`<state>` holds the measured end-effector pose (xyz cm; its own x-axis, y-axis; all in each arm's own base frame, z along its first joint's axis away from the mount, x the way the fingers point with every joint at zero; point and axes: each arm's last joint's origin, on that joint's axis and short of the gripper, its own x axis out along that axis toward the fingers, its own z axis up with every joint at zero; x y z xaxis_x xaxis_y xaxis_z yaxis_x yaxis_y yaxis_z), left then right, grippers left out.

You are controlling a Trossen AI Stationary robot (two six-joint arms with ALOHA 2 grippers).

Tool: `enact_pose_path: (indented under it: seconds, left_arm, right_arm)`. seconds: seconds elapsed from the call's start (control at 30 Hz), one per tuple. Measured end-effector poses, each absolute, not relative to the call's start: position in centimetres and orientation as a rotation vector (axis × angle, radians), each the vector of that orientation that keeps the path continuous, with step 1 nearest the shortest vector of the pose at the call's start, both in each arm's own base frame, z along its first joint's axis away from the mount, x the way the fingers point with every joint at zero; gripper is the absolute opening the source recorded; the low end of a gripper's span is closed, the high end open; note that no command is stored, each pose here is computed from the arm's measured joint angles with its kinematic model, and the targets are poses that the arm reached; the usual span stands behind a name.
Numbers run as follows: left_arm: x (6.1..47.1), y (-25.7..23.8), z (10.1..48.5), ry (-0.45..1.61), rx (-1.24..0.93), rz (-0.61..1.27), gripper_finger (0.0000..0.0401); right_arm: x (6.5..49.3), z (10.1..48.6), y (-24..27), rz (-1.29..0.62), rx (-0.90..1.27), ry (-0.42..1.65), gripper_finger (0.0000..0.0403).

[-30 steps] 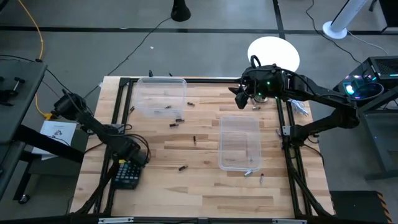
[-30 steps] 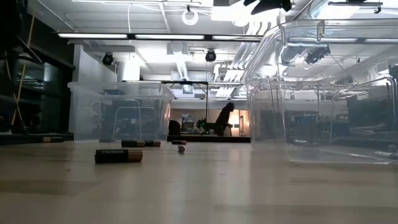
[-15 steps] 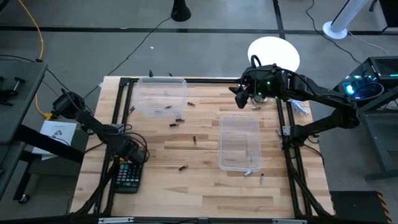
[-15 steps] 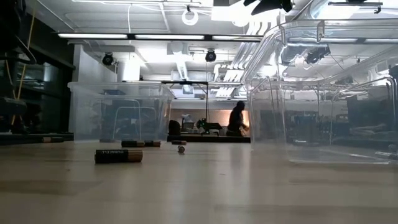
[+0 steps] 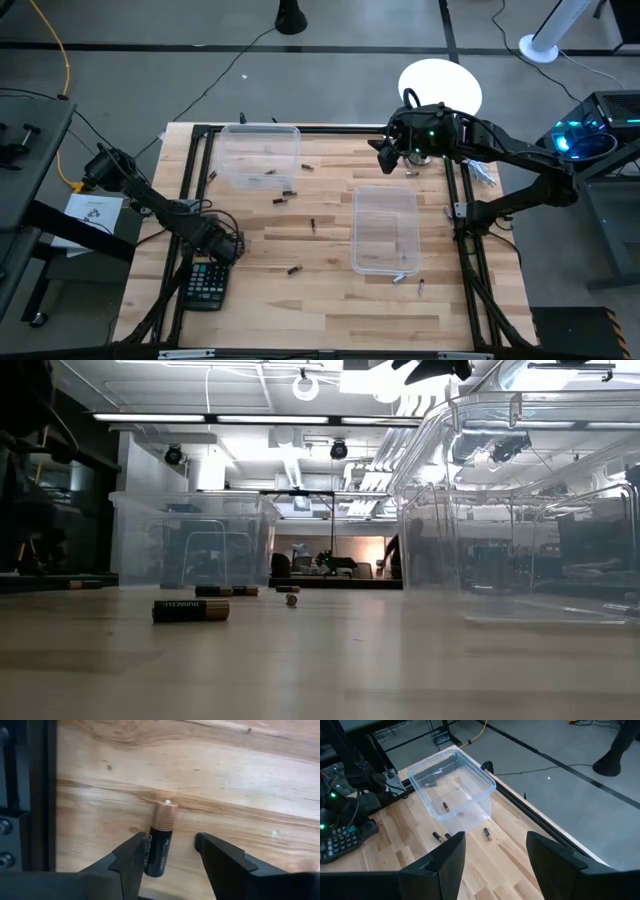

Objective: Sort batteries
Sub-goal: Put the black battery into the left transparent bin

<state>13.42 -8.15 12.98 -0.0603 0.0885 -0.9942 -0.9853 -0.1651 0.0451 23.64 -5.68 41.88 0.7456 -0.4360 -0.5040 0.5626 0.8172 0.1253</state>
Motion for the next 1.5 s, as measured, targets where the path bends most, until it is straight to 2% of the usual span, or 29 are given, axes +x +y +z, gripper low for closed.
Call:
enact_pose_path:
  seconds: [0.23, 0.3, 0.43, 0.47, 0.6, 0.7, 0.77, 0.83, 0.93, 1.07, 1.2, 1.3, 1.5]
  left_arm:
    - [13.3, -7.8, 12.6, 1.082, -1.183, 1.38, 0.0147]
    - [13.3, -7.7, 12.5, 1.083, -1.171, 1.369, 0.0122]
    - [13.4, -7.7, 12.7, 1.057, -1.162, 1.341, 0.004]
    - [13.5, -7.7, 12.9, 1.039, -1.153, 1.323, 0.0031]
    - [15.1, -7.9, 15.0, 0.882, -1.147, 1.168, 0.0031]
    - [15.8, -8.0, 18.5, 0.785, -1.15, 1.019, 0.0031]
    - [16.1, -7.4, 21.8, 0.615, -1.121, 0.948, 0.0031]
    - [15.9, -6.0, 25.2, 0.431, -1.046, 0.926, 0.0031]
    - [15.0, -3.1, 28.7, 0.336, -0.875, 0.986, 0.0031]
    - [14.6, 1.0, 31.0, 0.404, -0.712, 1.078, 0.0031]
    - [15.3, 5.1, 31.3, 0.542, -0.612, 1.073, 0.0035]
    - [16.0, 8.1, 30.8, 0.624, -0.55, 1.051, 0.0064]
    - [16.1, 12.2, 30.1, 0.799, -0.586, 0.95, 0.015]
  right_arm:
    - [23.6, 41.9, -5.7, -0.561, 0.303, 0.472, 0.0206]
    - [23.6, 41.9, -5.7, -0.56, 0.303, 0.472, 0.0206]
    - [23.6, 41.9, -5.7, -0.561, 0.306, 0.471, 0.0206]
    - [23.6, 41.9, -5.7, -0.561, 0.306, 0.471, 0.0206]
    - [23.6, 41.9, -5.7, -0.561, 0.306, 0.472, 0.0206]
    - [23.6, 41.9, -5.7, -0.561, 0.306, 0.473, 0.0206]
    - [23.6, 41.9, -5.7, -0.561, 0.306, 0.473, 0.0206]
    - [23.6, 41.9, -5.7, -0.564, 0.314, 0.471, 0.0206]
    - [23.6, 41.9, -5.7, -0.568, 0.332, 0.465, 0.0206]
    - [23.6, 41.9, -5.7, -0.572, 0.346, 0.46, 0.0206]
    - [23.6, 41.9, -5.7, -0.572, 0.346, 0.458, 0.0206]
    - [23.6, 41.9, -5.7, -0.572, 0.347, 0.458, 0.0206]
    - [23.6, 41.9, -5.7, -0.573, 0.348, 0.46, 0.0206]
